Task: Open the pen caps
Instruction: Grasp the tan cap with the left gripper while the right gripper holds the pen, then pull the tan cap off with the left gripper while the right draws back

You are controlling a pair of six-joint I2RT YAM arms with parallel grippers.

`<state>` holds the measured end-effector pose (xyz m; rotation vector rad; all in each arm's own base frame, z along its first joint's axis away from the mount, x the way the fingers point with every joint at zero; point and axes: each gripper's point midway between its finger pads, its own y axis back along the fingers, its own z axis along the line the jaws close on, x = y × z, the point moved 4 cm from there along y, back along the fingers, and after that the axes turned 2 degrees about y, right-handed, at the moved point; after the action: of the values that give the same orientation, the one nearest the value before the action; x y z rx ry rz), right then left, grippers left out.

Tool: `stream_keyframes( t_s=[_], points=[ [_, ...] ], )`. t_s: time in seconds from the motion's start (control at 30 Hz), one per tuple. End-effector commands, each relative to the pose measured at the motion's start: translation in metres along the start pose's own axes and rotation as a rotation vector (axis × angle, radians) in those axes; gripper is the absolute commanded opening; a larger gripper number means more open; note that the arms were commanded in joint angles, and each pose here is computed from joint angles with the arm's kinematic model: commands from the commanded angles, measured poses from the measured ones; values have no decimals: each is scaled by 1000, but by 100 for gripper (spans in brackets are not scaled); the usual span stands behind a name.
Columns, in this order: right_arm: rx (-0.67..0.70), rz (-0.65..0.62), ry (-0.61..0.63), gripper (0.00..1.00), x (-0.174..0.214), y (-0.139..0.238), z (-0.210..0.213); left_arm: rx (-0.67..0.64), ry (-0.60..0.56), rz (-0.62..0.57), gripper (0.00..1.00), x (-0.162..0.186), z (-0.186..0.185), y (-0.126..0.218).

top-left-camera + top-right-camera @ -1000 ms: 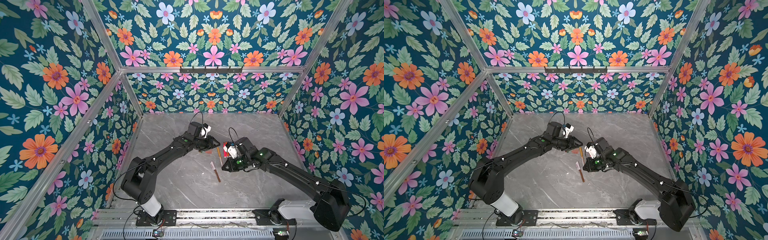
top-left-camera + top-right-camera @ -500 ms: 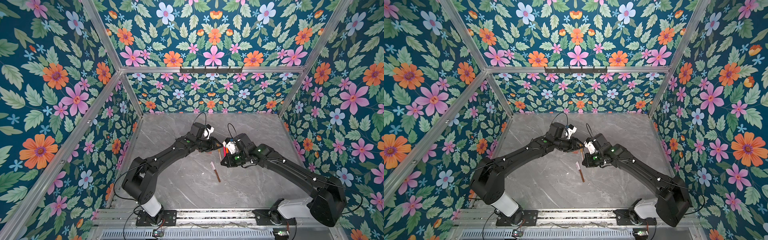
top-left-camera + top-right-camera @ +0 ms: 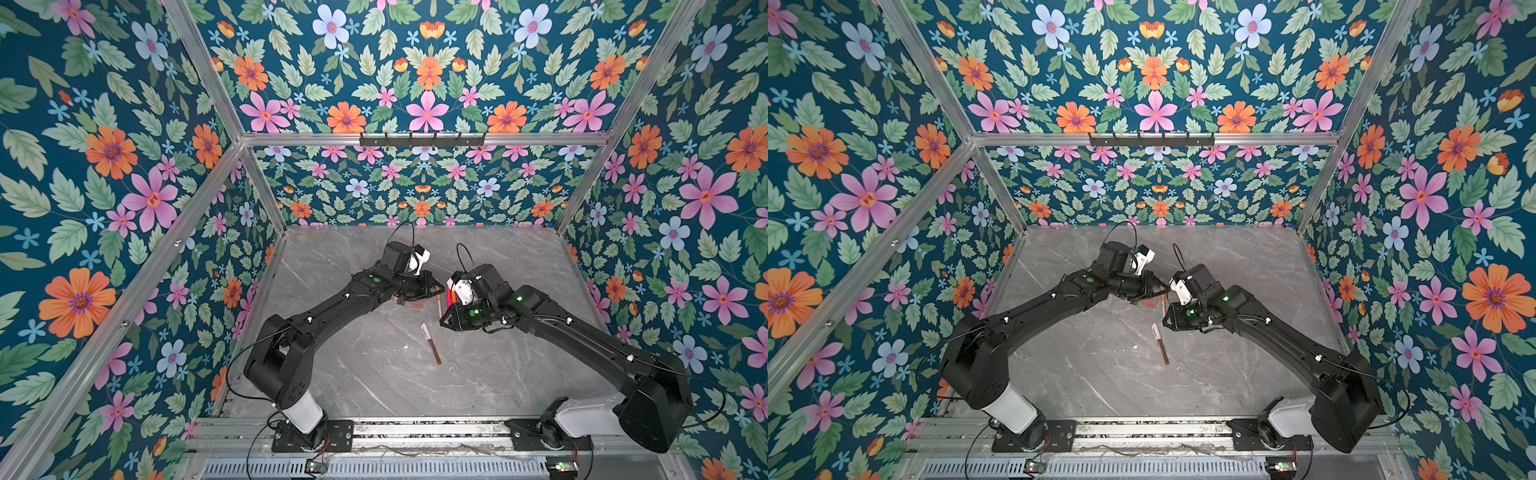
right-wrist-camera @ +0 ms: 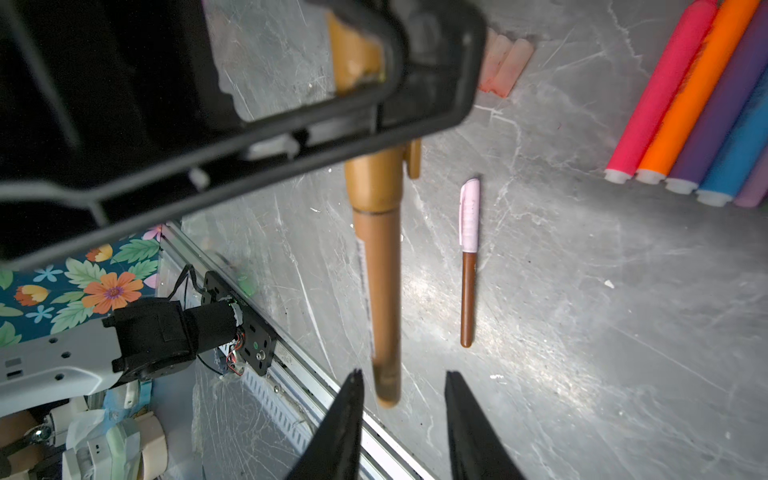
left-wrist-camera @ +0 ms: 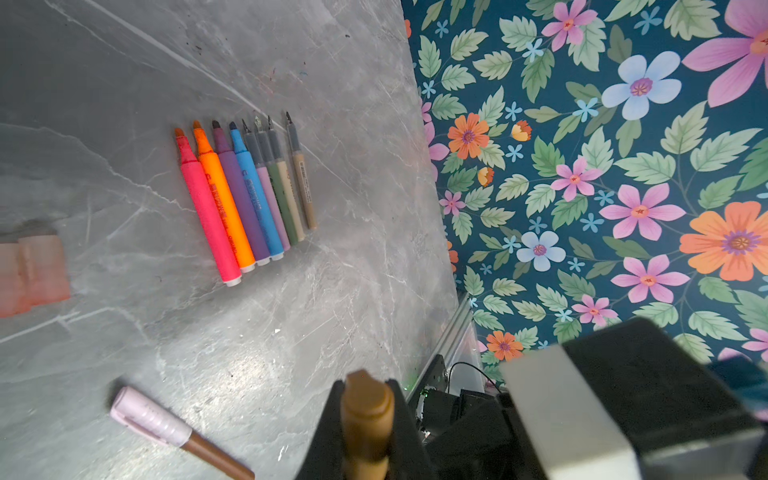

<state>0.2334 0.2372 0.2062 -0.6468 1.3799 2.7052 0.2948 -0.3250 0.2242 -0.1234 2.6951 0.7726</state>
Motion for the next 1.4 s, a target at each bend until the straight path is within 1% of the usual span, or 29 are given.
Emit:
stream_keyframes(
  t_s=[0.0,0.23,0.43,0.63,0.7,0.73,0.8,0.83,0.93,1.03,1.17,1.23,1.37],
  points=[
    [-9,-18,-17,36,-4,1,2,-1,-22,-7,0,-2,-2,2],
    [-82,-20,-35,34,-12,-4,11,17,-20,-2,0,-2,-6,3],
    [-108,-43,-61,30,-24,-6,10,32,-19,-2,0,-2,-9,4],
    [-121,-60,-89,24,-34,-11,5,32,-27,-22,0,-5,-12,7],
    [-127,-49,-89,19,-32,-13,5,37,-23,-21,0,-6,-12,6],
    [-131,-44,-89,16,-31,-14,5,42,-20,-21,0,-6,-12,5],
    [-131,-32,-90,4,-24,-15,3,58,-20,-27,0,-9,-16,5],
    [-128,-31,-91,0,-21,-14,1,58,-19,-30,0,-11,-15,5],
    [-117,-24,-111,0,-4,-12,-7,38,-30,-52,0,-23,-13,7],
    [-110,-20,-139,0,17,-13,-15,1,-39,-96,0,-44,-4,12],
    [-97,33,-151,0,54,-28,-19,-14,-13,-163,0,-74,9,22],
    [-84,59,-155,0,68,-32,-24,-7,-9,-181,0,-81,9,24],
    [-67,25,-158,0,73,-26,-30,-18,2,-183,0,-82,15,22]
  ],
)
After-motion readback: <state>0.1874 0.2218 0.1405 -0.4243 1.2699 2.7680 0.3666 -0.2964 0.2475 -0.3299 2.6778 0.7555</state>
